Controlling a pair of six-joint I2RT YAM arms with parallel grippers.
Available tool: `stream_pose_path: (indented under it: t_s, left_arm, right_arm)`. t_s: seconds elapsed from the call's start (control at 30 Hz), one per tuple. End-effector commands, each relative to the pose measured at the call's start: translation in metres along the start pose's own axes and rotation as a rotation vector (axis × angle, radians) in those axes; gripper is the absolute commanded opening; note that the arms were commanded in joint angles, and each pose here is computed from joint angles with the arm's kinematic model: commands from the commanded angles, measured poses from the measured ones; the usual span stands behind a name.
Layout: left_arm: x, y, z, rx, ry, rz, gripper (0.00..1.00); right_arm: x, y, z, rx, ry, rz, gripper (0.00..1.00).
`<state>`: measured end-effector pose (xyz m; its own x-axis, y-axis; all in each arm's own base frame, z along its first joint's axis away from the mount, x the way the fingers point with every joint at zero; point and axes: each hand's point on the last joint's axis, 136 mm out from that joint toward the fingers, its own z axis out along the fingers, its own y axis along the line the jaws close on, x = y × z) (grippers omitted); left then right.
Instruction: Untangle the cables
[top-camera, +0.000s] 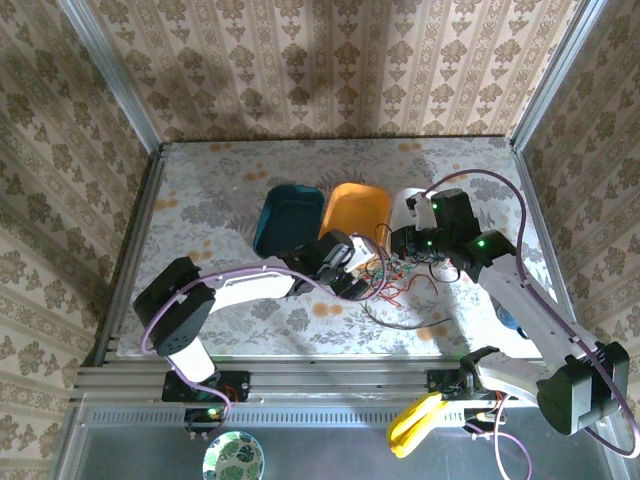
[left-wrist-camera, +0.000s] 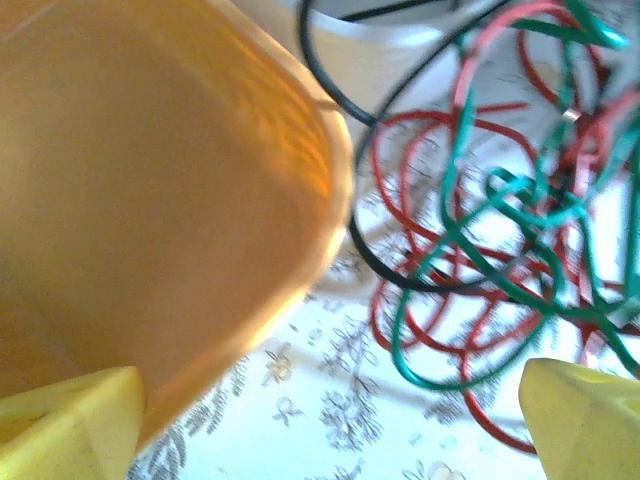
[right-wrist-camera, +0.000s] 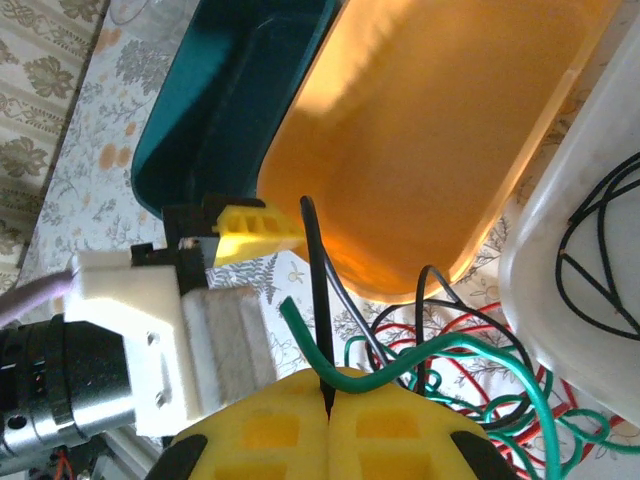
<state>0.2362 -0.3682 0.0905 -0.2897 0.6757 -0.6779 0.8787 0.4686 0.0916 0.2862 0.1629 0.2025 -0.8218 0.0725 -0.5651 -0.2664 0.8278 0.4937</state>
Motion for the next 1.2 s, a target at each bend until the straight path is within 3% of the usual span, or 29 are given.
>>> stream_pose_path:
  t_s: [0.0,0.47,0.57,0.73,0.83,1.17]
  left_arm:
    - [-0.017,-0.021,-0.017,0.112,-0.068,0.068,0.95]
    - [-0.047,-0.033,0.016,0.198,-0.103,0.096,0.76]
    - [-0.047,-0.035,0.024,0.206,-0.092,0.088,0.63]
    - [-0.047,-0.035,0.029,0.211,-0.097,0.058,0.17]
    - [-0.046,-0.033,0.026,0.202,-0.092,0.05,0.0]
    - [-0.025,-0.027,-0.008,0.178,-0.048,0.018,0.0]
  right_arm:
    - [0.004,0.003,0.0,-0.021,0.042,0.029,0.0]
    - [0.011,-0.004,0.0,-0.055,0.075,0.115,0.0]
    - [0.007,-0.006,-0.004,-0.067,0.061,0.141,0.0]
    - [0.0,-0.01,-0.013,-0.08,0.022,0.189,0.0]
    - [-0.005,-0.015,-0.018,-0.068,-0.007,0.218,0.0]
    - [-0.039,-0.05,-0.062,0.149,-0.261,0.258,0.0]
